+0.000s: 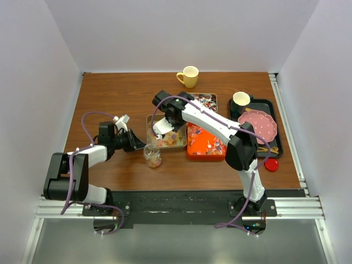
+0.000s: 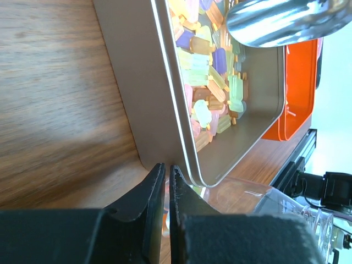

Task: Pack the candies
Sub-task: Scoop the fake candies from the storage box.

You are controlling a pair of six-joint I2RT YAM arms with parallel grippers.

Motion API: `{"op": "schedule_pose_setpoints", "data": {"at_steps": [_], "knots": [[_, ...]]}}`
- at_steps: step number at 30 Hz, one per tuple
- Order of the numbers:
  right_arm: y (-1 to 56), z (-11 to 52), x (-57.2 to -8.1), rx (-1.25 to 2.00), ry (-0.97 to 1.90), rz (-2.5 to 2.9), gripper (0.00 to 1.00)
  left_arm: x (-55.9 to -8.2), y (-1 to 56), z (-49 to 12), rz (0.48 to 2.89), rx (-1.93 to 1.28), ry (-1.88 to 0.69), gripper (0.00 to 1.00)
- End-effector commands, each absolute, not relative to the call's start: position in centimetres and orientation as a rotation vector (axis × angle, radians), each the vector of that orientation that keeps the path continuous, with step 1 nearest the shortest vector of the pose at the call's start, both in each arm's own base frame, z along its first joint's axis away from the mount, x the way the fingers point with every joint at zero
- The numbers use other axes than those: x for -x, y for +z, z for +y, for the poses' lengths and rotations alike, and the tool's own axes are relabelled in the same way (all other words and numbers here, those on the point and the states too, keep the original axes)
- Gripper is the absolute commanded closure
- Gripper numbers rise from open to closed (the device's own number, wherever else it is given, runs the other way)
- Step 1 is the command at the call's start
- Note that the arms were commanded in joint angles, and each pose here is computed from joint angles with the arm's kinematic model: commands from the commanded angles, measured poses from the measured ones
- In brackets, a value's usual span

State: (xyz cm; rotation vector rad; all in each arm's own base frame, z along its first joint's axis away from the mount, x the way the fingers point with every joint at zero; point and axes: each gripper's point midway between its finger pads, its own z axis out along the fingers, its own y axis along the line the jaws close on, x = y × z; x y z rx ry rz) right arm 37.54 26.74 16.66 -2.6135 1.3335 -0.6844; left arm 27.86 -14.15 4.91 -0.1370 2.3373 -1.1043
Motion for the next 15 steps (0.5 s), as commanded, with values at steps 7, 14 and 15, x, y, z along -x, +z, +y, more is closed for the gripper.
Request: {"op": "schedule_pose_setpoints", "data": {"at_steps": [7,14,15], "knots": [[14.8,27.4,-36.7,2.732,-0.746,1.322,1.00,-27.6,5.2,-15.4,2.315,0.069,-1.154,0.89],[14.0,27.7,-35.4,2.774,-0.671,1.325,1.00,-27.8,5.1,-15.5,2.307,0.062,-1.165,0.92],[13.9,27.8,-35.2,2.780,-0.658,1.325,1.00,-28.0,5.2,-15.6,2.303,0.060,-1.169,0.92]]}}
